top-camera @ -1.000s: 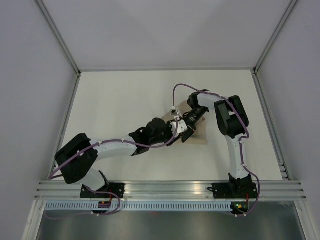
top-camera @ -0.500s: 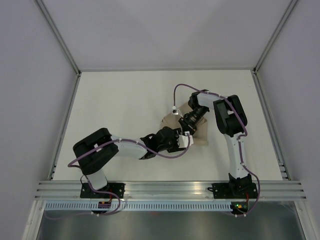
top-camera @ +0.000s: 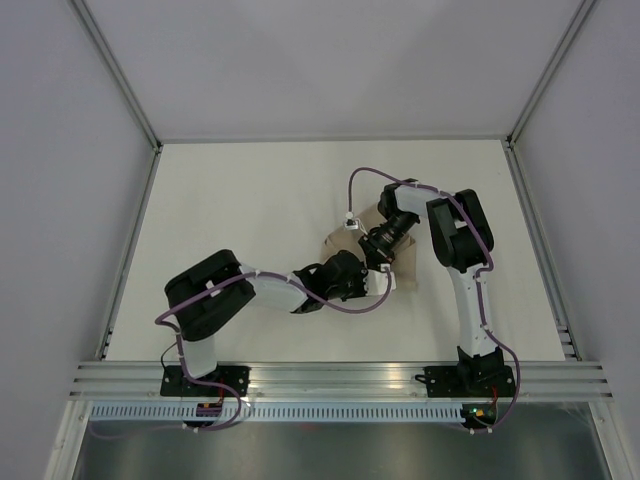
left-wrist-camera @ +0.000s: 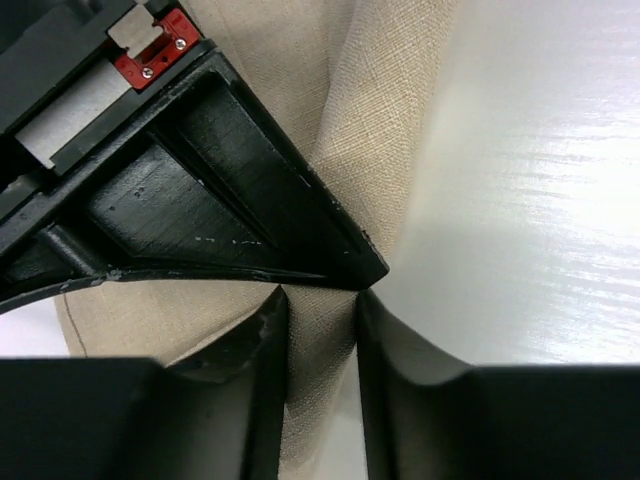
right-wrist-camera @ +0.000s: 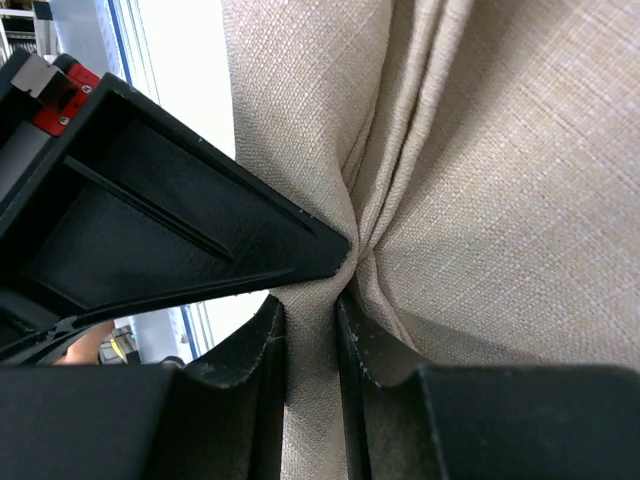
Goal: Fold the napkin, place the utensils inside, and roll it up
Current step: Roll the napkin with the utensil
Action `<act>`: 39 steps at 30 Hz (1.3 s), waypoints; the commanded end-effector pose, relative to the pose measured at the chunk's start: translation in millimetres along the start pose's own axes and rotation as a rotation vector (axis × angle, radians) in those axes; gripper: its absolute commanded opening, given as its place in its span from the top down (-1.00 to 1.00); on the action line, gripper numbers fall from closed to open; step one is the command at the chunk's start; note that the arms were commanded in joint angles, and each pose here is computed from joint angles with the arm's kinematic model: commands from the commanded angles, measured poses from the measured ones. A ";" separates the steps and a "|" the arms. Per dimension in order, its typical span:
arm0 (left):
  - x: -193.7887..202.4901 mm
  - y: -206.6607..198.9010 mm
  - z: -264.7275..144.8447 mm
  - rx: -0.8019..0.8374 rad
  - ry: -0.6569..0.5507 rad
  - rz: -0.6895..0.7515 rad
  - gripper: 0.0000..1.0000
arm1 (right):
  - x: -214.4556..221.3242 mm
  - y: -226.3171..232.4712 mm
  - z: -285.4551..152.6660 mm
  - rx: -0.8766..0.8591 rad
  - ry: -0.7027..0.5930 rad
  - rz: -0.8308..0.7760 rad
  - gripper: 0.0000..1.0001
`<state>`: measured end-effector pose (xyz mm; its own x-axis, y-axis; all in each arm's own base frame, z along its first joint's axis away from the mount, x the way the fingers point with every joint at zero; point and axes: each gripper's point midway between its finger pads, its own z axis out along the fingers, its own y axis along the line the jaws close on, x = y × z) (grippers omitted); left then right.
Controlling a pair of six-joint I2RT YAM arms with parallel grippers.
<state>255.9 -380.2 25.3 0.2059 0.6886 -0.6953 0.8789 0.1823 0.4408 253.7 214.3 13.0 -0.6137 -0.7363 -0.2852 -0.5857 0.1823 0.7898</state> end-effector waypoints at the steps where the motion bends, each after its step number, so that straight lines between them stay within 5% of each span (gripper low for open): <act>1: -2.5 -15.6 9.3 0.087 0.014 -0.059 0.44 | 30.9 -61.4 2.8 0.153 0.147 -0.089 0.68; 6: 11.4 -32.9 17.9 0.172 0.088 -0.102 0.95 | 31.3 -59.6 1.2 0.158 0.145 -0.098 0.58; 10: 16.6 -48.0 17.6 0.286 0.109 -0.158 0.95 | 22.5 -53.0 -7.6 0.204 0.111 -0.130 0.15; 16: 20.8 -57.0 12.2 0.402 0.119 -0.251 0.95 | 5.8 -32.1 -28.7 0.242 0.021 -0.168 -0.19; 39: 31.5 -44.5 3.9 0.709 0.173 -0.690 0.95 | -8.2 0.0 -119.3 0.514 -0.348 -0.295 -0.30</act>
<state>264.6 -401.9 20.3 -0.2601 0.6029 -0.7543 0.9609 0.0848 -0.2636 315.0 139.1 66.8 -0.5665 -0.5790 -0.5864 -0.8235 0.3709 0.4293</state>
